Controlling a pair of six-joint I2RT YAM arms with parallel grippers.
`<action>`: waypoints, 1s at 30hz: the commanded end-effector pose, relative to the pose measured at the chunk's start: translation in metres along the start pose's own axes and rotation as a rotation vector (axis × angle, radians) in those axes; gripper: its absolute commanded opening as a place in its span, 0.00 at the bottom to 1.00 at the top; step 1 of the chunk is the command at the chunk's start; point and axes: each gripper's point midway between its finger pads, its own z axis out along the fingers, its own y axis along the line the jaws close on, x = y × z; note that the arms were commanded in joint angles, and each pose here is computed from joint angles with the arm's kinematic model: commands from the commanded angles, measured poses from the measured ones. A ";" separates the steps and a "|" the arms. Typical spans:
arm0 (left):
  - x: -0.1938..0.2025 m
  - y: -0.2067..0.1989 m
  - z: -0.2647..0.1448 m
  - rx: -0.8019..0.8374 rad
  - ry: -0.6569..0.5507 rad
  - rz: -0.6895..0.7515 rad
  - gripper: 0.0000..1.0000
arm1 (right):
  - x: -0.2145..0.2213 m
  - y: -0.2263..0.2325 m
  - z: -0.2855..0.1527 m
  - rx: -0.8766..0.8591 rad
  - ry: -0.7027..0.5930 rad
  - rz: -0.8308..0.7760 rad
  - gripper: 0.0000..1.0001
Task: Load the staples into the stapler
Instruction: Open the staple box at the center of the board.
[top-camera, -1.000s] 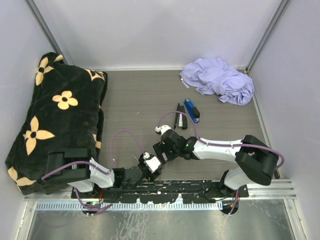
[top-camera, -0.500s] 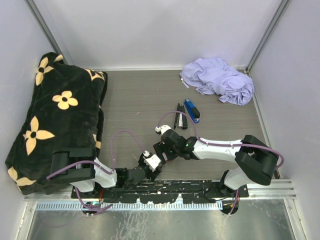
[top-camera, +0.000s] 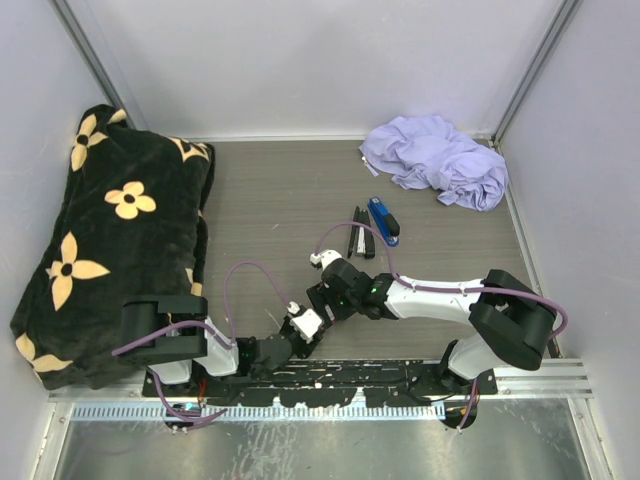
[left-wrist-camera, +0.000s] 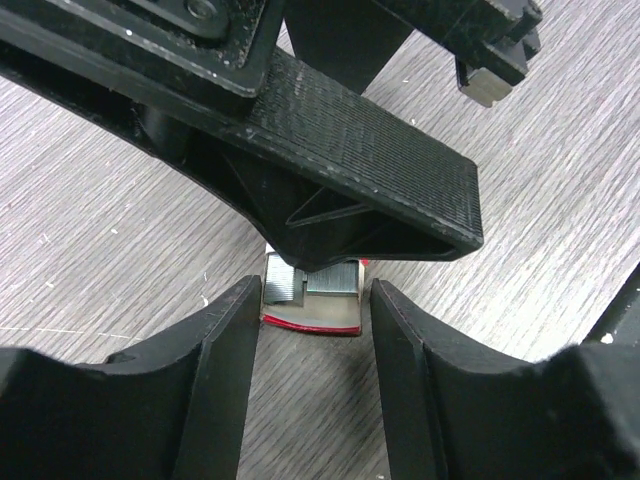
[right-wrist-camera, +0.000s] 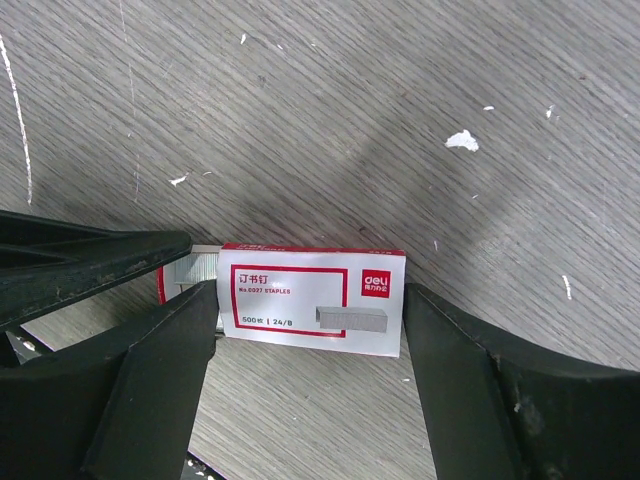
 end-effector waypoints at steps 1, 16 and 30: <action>0.006 0.003 -0.001 -0.011 0.024 0.024 0.47 | -0.013 0.010 0.001 -0.034 -0.029 -0.004 0.79; 0.011 0.000 0.000 -0.002 0.069 0.064 0.38 | -0.014 0.002 -0.002 0.004 -0.031 0.003 0.76; 0.009 0.000 -0.001 0.000 0.082 0.076 0.34 | -0.019 -0.028 -0.012 0.069 -0.045 0.029 0.76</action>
